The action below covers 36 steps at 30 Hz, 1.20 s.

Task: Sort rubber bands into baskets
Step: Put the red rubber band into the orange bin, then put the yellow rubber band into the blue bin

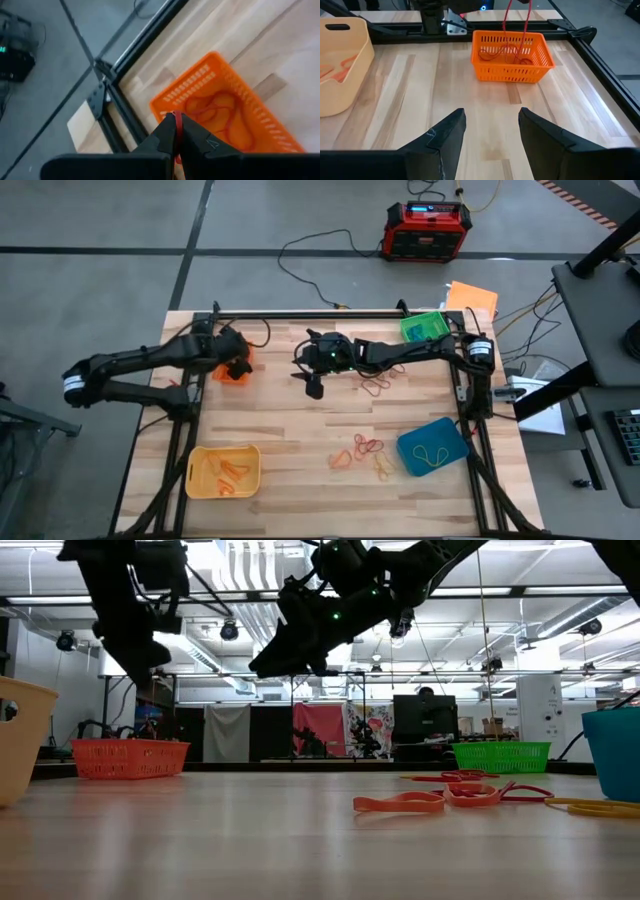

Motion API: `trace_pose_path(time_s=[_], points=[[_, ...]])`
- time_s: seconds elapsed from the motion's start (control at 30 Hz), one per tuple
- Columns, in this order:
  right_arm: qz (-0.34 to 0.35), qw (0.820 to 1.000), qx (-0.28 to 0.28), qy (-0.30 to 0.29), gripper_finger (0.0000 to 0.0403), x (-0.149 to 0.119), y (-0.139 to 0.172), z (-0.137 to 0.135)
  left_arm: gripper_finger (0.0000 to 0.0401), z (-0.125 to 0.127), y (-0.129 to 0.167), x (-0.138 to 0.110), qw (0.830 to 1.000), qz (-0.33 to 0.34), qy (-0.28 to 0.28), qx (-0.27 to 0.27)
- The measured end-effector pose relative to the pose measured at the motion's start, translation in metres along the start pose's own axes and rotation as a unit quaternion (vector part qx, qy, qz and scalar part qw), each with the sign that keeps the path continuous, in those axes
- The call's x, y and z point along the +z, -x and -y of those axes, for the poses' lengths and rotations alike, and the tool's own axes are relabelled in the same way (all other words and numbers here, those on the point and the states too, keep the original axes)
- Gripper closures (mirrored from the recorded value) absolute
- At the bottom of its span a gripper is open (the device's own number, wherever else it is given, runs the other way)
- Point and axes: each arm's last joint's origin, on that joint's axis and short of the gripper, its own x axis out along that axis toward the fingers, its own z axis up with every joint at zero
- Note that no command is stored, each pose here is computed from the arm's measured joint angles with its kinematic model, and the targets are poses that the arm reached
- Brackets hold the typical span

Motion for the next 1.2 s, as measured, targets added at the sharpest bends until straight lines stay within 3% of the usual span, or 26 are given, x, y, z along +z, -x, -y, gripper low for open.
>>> trace_pose_path(time_s=[0.23,0.6,0.7,0.8,0.9,1.0,1.1,1.2], points=[[-0.014,1.0,0.002,-0.007,0.0218,-0.003,0.0,0.0,0.0381,0.003,-0.009,0.008,1.0,0.006,0.03,0.0],[-0.097,0.995,0.009,-0.031,0.0215,-0.018,0.002,-0.003,0.0259,0.009,-0.011,0.007,1.0,-0.011,0.014,-0.017],[-0.14,0.989,0.012,-0.046,0.0215,-0.022,0.009,-0.006,0.0239,0.011,-0.003,0.006,0.999,0.01,0.012,-0.048],[-0.185,0.981,0.013,-0.061,0.0215,-0.022,0.024,-0.009,0.0229,0.018,0.01,0.008,0.991,0.054,-0.013,-0.118],[-0.24,0.967,-0.002,-0.088,0.0215,-0.022,0.043,-0.011,0.0228,0.028,0.028,0.011,0.967,0.125,-0.052,-0.214],[-0.296,0.946,-0.039,-0.127,0.0216,-0.023,0.063,-0.012,0.0227,0.038,0.047,0.011,0.924,0.211,-0.1,-0.302],[-0.36,0.912,-0.1,-0.168,0.0216,-0.028,0.082,-0.012,0.0227,0.046,0.062,0.007,0.871,0.289,-0.147,-0.368],[-0.423,0.877,-0.146,-0.178,0.0216,-0.038,0.097,-0.012,0.0227,0.052,0.069,0.003,0.834,0.345,-0.174,-0.394]])
